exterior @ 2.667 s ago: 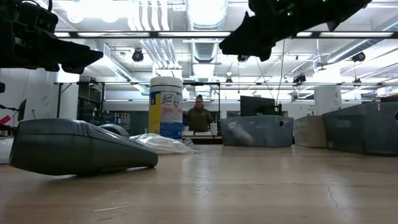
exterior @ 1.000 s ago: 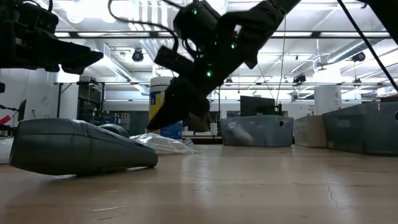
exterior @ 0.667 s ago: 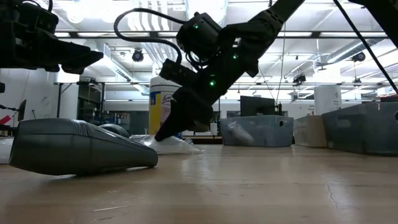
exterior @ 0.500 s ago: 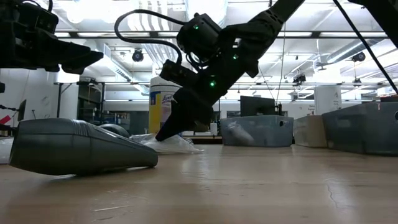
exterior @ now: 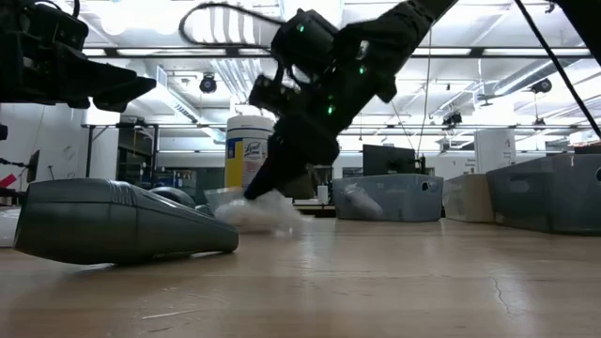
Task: Pick & Place Travel size toiletries
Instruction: Put the middle white cotton pack into the top black bin
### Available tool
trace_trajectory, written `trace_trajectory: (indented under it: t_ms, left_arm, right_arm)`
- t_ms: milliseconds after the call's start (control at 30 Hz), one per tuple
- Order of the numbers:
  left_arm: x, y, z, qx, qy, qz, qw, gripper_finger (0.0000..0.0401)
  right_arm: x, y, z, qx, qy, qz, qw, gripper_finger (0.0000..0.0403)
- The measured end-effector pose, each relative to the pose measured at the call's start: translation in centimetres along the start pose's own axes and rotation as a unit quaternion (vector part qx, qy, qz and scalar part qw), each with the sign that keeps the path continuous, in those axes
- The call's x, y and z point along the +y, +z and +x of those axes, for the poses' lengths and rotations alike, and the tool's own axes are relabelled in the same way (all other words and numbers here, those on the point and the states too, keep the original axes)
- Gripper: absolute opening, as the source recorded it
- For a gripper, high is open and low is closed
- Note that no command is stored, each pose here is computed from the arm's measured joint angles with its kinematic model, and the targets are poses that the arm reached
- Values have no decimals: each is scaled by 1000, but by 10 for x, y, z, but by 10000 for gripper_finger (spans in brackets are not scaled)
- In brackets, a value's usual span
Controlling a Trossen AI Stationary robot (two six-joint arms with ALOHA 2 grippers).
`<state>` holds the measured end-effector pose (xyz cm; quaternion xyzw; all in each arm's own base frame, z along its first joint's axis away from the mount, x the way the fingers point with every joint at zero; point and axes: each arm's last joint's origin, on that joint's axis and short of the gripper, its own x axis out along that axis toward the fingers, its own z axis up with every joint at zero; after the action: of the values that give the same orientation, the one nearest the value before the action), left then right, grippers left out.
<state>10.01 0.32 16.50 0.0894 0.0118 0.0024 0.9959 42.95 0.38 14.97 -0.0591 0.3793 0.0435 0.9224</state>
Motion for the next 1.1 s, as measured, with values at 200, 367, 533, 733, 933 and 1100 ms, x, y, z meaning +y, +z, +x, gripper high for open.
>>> trace_trajectory:
  t_ms: [200, 367, 533, 733, 933, 1100]
  left_arm:
    - [0, 0, 0, -1, 0, 0, 1000, 239]
    - [0, 0, 0, -1, 0, 0, 1000, 239]
    - [0, 0, 0, -1, 0, 0, 1000, 239]
    - [0, 0, 0, 1, 1, 0, 1000, 239]
    - [0, -1, 0, 4, 1, 0, 1000, 239]
    - [0, -1, 1, 6, 0, 0, 1000, 239]
  right_arm:
    - [-1, 15, -28, -14, -2, -2, 1000, 8]
    - [-3, 32, -65, -42, -6, -9, 999, 8]
    - [-1, 30, -97, -57, -7, -24, 998, 8]
    - [1, 14, -128, -115, -16, -8, 993, 8]
    - [5, -11, -147, -172, -23, 0, 985, 8]
    - [7, -26, -157, -207, -25, 11, 978, 8]
